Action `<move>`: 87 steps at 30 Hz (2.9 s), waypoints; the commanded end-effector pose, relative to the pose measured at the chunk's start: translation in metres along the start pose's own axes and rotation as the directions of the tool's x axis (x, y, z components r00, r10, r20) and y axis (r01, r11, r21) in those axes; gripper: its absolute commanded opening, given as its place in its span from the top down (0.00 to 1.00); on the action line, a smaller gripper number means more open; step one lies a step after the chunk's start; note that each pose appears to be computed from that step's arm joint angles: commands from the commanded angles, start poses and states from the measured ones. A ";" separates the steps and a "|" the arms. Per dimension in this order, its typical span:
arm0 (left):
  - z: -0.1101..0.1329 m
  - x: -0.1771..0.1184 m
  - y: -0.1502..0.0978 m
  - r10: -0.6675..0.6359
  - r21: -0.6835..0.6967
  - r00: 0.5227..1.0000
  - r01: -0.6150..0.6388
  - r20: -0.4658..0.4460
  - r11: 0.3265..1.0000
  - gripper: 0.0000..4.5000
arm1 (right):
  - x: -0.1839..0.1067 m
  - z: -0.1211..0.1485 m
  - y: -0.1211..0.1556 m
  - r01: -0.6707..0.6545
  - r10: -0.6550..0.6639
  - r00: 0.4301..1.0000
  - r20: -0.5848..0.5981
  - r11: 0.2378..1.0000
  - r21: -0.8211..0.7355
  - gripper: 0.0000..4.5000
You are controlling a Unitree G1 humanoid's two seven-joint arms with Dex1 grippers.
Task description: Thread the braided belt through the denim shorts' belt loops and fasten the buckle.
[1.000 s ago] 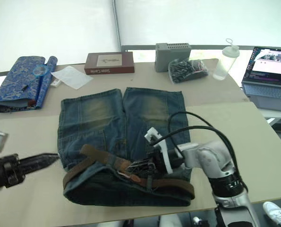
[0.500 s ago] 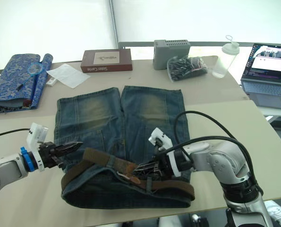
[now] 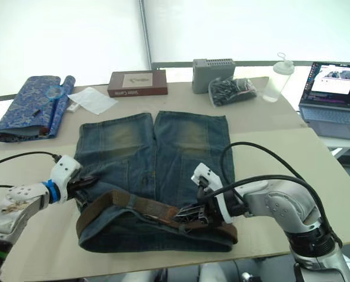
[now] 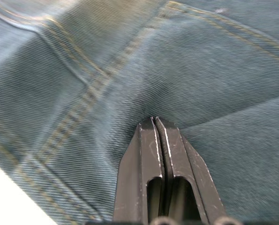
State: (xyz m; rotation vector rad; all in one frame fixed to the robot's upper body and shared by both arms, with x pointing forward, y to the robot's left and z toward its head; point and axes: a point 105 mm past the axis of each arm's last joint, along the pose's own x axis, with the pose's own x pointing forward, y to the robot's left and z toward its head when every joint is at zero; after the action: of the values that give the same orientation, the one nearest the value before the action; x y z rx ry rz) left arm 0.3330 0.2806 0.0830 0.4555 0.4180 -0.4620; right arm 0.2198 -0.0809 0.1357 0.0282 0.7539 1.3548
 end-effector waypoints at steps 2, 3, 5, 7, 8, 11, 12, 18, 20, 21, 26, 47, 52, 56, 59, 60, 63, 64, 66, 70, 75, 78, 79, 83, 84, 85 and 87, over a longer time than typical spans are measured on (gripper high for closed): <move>-0.066 0.000 0.023 0.090 0.025 0.968 -0.087 -0.235 0.996 0.98 | -0.020 0.003 -0.006 0.101 -0.101 0.995 0.014 0.994 -0.050 1.00; -0.067 0.001 0.026 0.093 0.034 0.967 -0.087 -0.238 0.996 0.98 | -0.024 0.001 -0.007 0.113 -0.113 0.994 0.013 0.992 -0.049 1.00; -0.069 0.003 0.032 0.101 0.045 0.965 -0.093 -0.241 0.995 0.98 | -0.032 0.000 -0.009 0.140 -0.140 0.990 0.016 0.989 -0.044 1.00; -0.069 0.003 0.037 0.114 0.054 0.964 -0.103 -0.240 0.993 0.98 | -0.040 -0.001 -0.011 0.169 -0.168 0.986 0.021 0.985 -0.030 1.00; -0.068 0.004 0.040 0.120 0.058 0.963 -0.109 -0.240 0.992 0.98 | -0.042 -0.002 -0.012 0.180 -0.179 0.984 0.024 0.983 -0.022 1.00; -0.064 0.006 0.041 0.114 0.052 0.971 -0.105 -0.210 0.993 0.98 | -0.049 -0.003 -0.012 0.185 -0.184 0.982 0.035 0.983 -0.007 1.00; -0.058 0.007 0.039 0.095 0.019 0.982 -0.093 -0.166 0.996 0.98 | -0.049 -0.002 -0.009 0.162 -0.161 0.986 0.050 0.987 0.001 1.00; -0.006 -0.008 0.020 -0.078 -0.197 0.986 0.106 0.148 0.975 0.98 | -0.026 -0.005 0.013 -0.029 0.029 0.998 0.047 1.000 0.011 1.00; 0.017 -0.024 0.013 -0.143 -0.298 0.958 0.217 0.249 0.930 0.98 | -0.017 -0.003 0.015 -0.064 0.064 0.997 0.040 0.998 0.003 1.00; 0.028 -0.032 0.009 -0.168 -0.346 0.942 0.267 0.289 0.899 0.98 | -0.013 -0.001 0.017 -0.082 0.082 0.996 0.042 0.997 -0.002 1.00; 0.089 -0.083 -0.021 -0.342 -0.402 0.824 0.530 0.452 0.747 0.60 | 0.007 0.013 0.012 -0.168 0.166 0.984 0.066 0.985 0.027 1.00; 0.120 -0.066 -0.125 -0.511 0.698 0.821 0.211 0.253 0.684 0.09 | 0.023 0.049 0.000 -0.316 0.278 0.944 0.175 0.915 0.250 1.00; 0.126 -0.066 -0.141 -0.568 0.729 0.770 0.205 0.292 0.653 0.09 | 0.026 0.053 -0.002 -0.322 0.273 0.941 0.203 0.905 0.279 1.00; 0.127 -0.067 -0.149 -0.603 0.755 0.743 0.211 0.289 0.621 0.21 | 0.027 0.054 -0.002 -0.329 0.274 0.937 0.215 0.901 0.284 1.00; 0.125 -0.066 -0.158 -0.631 0.763 0.723 0.231 0.280 0.603 0.46 | 0.028 0.055 -0.002 -0.335 0.278 0.935 0.222 0.898 0.286 1.00; 0.125 -0.065 -0.159 -0.634 0.764 0.720 0.231 0.282 0.603 0.59 | 0.028 0.055 -0.001 -0.340 0.282 0.933 0.224 0.896 0.286 1.00; 0.128 -0.061 -0.160 -0.624 0.760 0.719 0.211 0.306 0.615 0.89 | 0.028 0.056 0.001 -0.351 0.290 0.928 0.235 0.892 0.284 1.00; 0.128 -0.059 -0.159 -0.617 0.760 0.724 0.204 0.307 0.617 0.97 | 0.028 0.057 0.000 -0.344 0.283 0.928 0.241 0.898 0.272 1.00; 0.124 -0.056 -0.155 -0.598 0.741 0.739 0.207 0.309 0.638 1.00 | 0.027 0.060 0.002 -0.350 0.282 0.921 0.267 0.901 0.257 0.91; 0.113 -0.053 -0.128 -0.497 0.498 0.789 0.288 0.361 0.818 1.00 | 0.024 0.058 -0.003 -0.183 0.147 0.957 0.249 0.975 0.125 0.60; 0.097 -0.060 -0.087 -0.371 0.200 0.855 0.318 0.363 0.927 1.00 | 0.034 0.048 -0.012 0.122 -0.061 0.986 0.156 0.900 -0.418 0.46; 0.090 -0.061 -0.078 -0.322 0.158 0.881 0.284 0.346 0.946 1.00 | 0.047 0.037 -0.023 0.135 -0.115 0.991 0.072 0.815 -0.564 0.28; 0.088 -0.060 -0.074 -0.296 0.142 0.891 0.263 0.343 0.954 1.00 | 0.052 0.037 -0.033 0.187 -0.175 0.981 0.078 0.780 -0.597 0.20; 0.078 -0.056 -0.063 -0.178 0.059 0.922 0.168 0.345 0.984 1.00 | 0.061 0.059 -0.073 0.416 -0.363 0.908 0.208 0.738 -0.531 0.01; 0.076 -0.055 -0.060 -0.150 0.041 0.925 0.144 0.349 0.989 1.00 | 0.060 0.064 -0.079 0.453 -0.392 0.891 0.230 0.729 -0.513 0.01; 0.074 -0.054 -0.054 -0.098 0.012 0.932 0.100 0.349 0.995 1.00 | 0.058 0.074 -0.088 0.495 -0.423 0.869 0.257 0.730 -0.471 0.04; 0.071 -0.052 -0.048 -0.036 -0.025 0.935 0.048 0.352 0.999 1.00 | 0.056 0.092 -0.099 0.538 -0.450 0.842 0.299 0.740 -0.404 0.19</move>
State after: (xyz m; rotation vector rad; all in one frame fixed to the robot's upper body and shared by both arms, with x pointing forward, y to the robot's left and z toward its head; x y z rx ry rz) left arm 0.2825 0.2154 0.1425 0.3118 0.1191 -0.6325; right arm 0.3356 -0.0151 0.1141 -0.4442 0.2839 1.0375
